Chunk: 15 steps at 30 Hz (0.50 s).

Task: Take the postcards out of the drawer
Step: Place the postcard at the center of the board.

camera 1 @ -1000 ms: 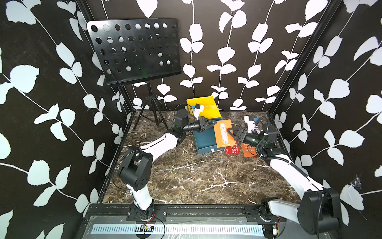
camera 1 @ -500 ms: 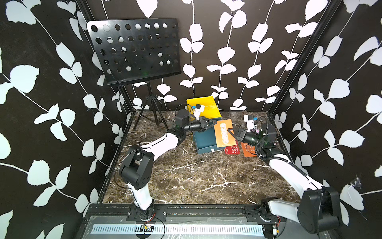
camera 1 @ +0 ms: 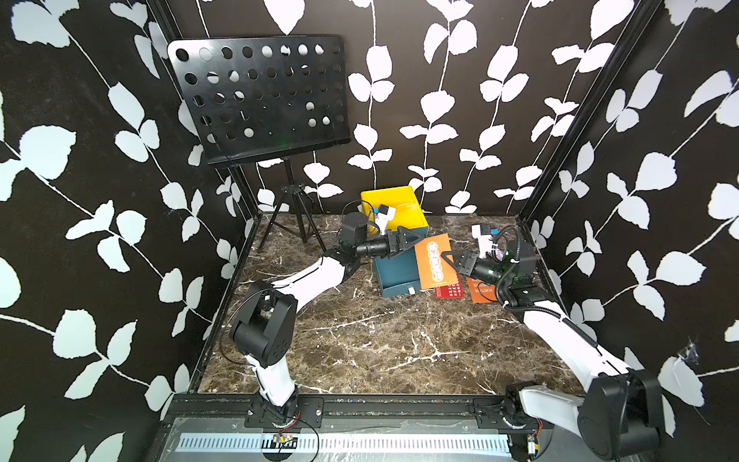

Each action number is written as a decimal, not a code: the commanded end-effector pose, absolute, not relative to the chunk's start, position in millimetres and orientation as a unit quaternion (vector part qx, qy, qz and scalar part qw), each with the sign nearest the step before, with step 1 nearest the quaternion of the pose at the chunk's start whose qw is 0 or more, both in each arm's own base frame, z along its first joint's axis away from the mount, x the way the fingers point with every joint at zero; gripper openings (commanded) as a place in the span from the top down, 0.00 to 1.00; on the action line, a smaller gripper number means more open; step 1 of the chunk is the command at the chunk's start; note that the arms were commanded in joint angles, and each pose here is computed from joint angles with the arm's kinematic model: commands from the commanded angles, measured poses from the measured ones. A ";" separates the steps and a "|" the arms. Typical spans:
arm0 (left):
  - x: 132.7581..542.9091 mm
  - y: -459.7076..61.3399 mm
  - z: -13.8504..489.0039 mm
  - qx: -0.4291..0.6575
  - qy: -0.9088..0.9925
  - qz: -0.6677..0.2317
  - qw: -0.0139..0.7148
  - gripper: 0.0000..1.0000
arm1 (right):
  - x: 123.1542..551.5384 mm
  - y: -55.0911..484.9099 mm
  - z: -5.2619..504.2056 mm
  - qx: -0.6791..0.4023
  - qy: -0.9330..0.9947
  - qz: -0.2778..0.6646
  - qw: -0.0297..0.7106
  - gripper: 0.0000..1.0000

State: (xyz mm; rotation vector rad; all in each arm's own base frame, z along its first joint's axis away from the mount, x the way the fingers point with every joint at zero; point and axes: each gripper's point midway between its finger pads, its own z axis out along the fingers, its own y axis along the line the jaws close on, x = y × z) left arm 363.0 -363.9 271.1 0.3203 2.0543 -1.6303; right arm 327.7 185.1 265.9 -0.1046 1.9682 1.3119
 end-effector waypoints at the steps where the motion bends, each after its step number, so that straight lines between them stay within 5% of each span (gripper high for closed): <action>1: 361.1 -333.5 289.8 0.129 0.770 -0.539 0.317 0.01 | 318.5 180.8 258.6 -0.050 0.779 0.501 0.374 1.00; 15: 375.3 -236.6 263.6 0.041 0.827 -0.382 0.410 0.01 | 277.0 162.0 197.7 -0.001 0.816 0.488 0.309 1.00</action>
